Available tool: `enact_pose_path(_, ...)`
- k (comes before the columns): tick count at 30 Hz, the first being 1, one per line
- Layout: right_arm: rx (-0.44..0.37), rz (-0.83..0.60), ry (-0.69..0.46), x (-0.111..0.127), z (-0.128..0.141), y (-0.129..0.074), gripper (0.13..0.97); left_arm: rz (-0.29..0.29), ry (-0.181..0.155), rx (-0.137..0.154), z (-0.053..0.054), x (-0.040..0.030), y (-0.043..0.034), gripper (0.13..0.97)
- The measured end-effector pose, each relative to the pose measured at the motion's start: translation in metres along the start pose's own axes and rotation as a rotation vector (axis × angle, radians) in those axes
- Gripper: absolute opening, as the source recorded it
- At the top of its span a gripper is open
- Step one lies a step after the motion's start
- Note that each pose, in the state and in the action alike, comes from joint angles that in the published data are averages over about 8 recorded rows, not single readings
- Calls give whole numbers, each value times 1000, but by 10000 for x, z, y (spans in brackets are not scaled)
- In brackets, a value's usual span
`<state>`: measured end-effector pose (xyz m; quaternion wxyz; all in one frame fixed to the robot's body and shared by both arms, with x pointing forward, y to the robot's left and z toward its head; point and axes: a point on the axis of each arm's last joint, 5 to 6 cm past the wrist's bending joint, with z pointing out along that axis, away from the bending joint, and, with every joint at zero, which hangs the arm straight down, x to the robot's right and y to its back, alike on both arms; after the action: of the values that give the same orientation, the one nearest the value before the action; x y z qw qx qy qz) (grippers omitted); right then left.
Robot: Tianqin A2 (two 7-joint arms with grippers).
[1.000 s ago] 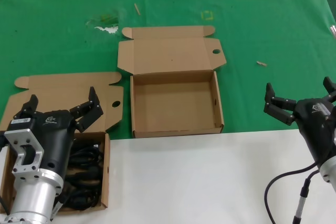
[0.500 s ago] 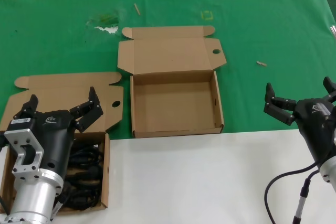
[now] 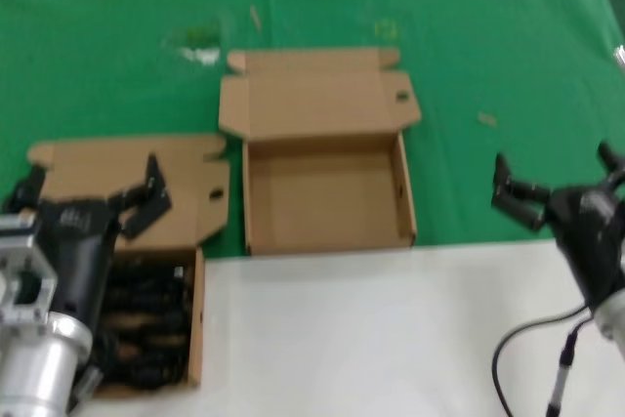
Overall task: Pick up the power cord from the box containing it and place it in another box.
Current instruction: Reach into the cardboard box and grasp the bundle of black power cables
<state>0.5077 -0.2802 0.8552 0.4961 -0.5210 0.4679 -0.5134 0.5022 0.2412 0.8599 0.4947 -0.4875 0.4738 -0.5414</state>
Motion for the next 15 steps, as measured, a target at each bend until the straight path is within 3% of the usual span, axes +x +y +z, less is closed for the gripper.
enact_pose_path(9, 0, 0, 0, 0, 0, 0, 829, 133, 34, 76, -101, -263, -189, 966)
enact_pose_path(12, 0, 0, 0, 0, 0, 0, 794, 229, 40, 100, -177, -429, -234, 966)
enact_pose_path(15, 0, 0, 0, 0, 0, 0, 728, 355, 38, 119, -291, -657, -257, 966)
